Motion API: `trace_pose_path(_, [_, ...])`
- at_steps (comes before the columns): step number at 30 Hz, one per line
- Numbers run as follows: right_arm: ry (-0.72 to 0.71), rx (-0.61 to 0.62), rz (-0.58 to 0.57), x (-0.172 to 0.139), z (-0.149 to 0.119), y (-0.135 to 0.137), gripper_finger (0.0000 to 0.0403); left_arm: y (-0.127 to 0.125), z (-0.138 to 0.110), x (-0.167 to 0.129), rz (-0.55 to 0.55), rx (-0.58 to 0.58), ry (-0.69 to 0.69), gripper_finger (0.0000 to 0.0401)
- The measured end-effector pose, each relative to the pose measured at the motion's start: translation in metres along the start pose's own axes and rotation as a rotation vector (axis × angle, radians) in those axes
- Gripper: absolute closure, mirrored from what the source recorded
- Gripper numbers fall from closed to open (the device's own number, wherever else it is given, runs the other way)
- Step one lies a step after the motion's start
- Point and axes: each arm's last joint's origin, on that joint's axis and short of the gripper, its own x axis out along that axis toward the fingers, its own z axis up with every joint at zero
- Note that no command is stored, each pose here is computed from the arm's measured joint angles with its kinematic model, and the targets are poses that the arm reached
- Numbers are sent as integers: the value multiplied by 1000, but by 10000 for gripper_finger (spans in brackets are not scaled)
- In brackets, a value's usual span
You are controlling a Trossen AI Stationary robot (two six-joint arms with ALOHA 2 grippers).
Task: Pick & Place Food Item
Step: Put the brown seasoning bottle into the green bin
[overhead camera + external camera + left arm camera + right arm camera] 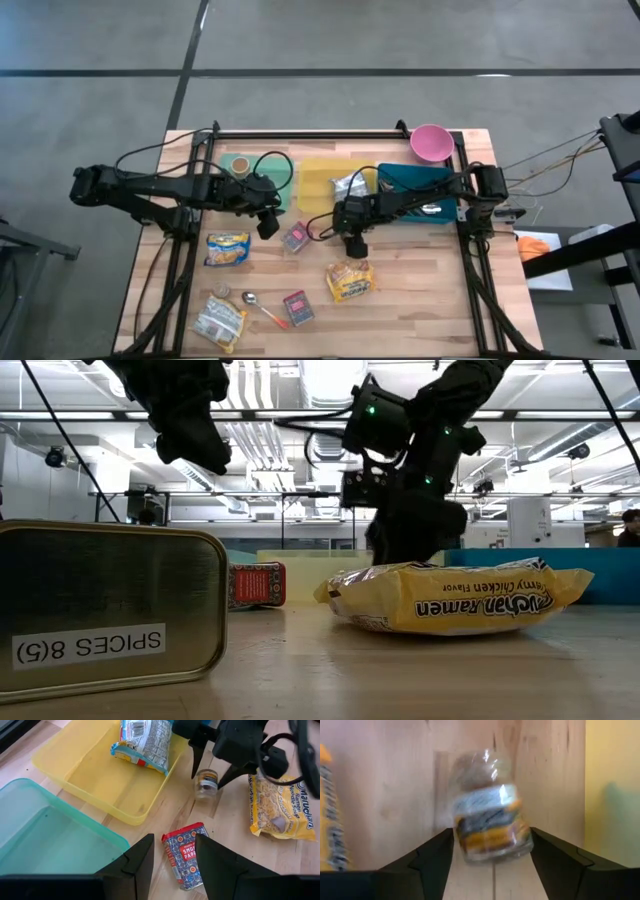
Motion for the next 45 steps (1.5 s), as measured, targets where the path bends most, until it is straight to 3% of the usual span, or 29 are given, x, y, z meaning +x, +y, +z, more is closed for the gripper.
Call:
trace_pose_path(7, [-5, -13, -4, 0, 0, 4, 215, 0, 0, 0, 0, 0, 0, 252])
trace_pose_path(11, [-20, -16, -1, 0, 2, 5, 217, 0, 0, 0, 0, 8, 0, 252])
trace_pose_path(20, [-48, -9, 9, 0, 5, 7, 99, 0, 0, 0, 0, 8, 0, 252])
trace_pose_path(24, [-55, -8, 10, -1, 6, 7, 71, 0, 0, 0, 0, 8, 0, 252])
trace_pose_path(45, [-115, 45, 13, -1, 11, 14, 65, 0, 0, 0, 0, 8, 0, 252])
